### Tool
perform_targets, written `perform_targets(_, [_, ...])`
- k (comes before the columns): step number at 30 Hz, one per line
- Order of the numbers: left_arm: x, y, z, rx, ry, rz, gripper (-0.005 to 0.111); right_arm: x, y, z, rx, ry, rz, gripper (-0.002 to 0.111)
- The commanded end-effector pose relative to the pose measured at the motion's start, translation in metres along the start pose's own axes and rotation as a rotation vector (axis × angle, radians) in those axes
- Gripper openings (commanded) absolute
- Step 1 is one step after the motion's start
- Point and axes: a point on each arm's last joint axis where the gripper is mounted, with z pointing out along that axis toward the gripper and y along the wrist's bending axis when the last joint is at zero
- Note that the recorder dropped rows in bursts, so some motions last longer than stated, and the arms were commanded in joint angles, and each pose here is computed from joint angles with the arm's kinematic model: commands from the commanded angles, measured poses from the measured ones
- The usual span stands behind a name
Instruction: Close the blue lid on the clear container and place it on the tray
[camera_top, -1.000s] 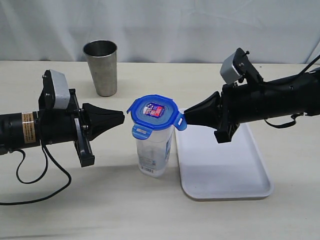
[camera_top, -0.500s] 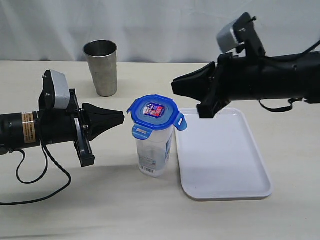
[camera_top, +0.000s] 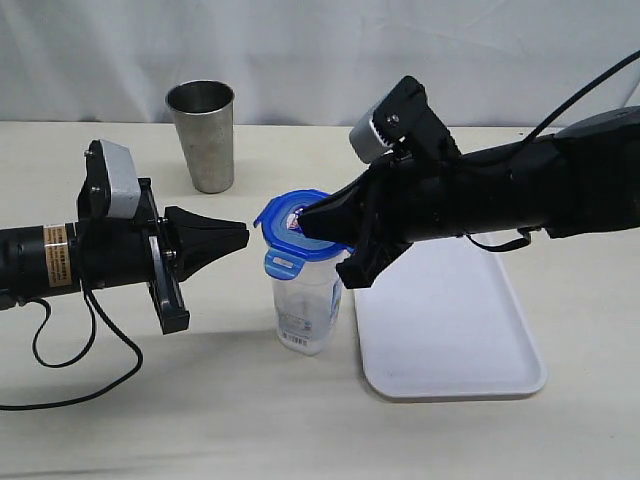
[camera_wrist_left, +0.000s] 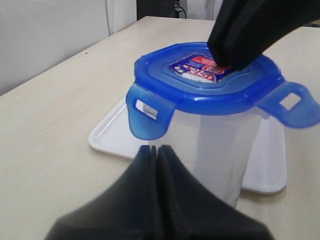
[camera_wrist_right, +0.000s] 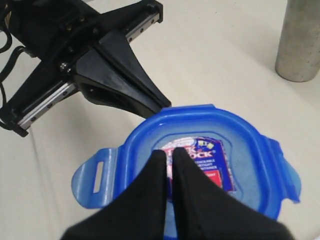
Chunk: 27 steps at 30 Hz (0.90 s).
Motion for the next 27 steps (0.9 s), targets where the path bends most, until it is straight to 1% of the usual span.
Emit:
perform_targets(1, [-0.002, -0.001, 0.002, 0.002, -0.022, -0.006, 0.000, 0.007, -0.001, 0.002, 0.008, 0.058, -0.014, 0.004])
perform_targets(6, [-0.002, 0.000, 0.002, -0.004, -0.025, -0.009, 0.000, 0.011, 0.000, 0.001, 0.001, 0.105, -0.023, 0.004])
perform_targets(14, [-0.003, 0.002, 0.002, -0.024, -0.027, -0.014, 0.000, 0.012, -0.003, 0.002, 0.025, 0.106, -0.015, 0.004])
perform_targets(21, [0.006, 0.002, 0.001, -0.039, 0.063, 0.011, 0.000, 0.013, -0.003, 0.003, 0.025, 0.110, -0.011, 0.004])
perform_targets(24, [0.012, -0.004, 0.003, 0.035, 0.063, 0.050, 0.000, 0.013, -0.003, 0.003, 0.025, 0.110, -0.011, 0.004])
perform_targets(27, [0.024, -0.006, 0.008, 0.070, 0.033, 0.037, 0.000, 0.013, -0.003, 0.003, 0.025, 0.110, -0.011, 0.004])
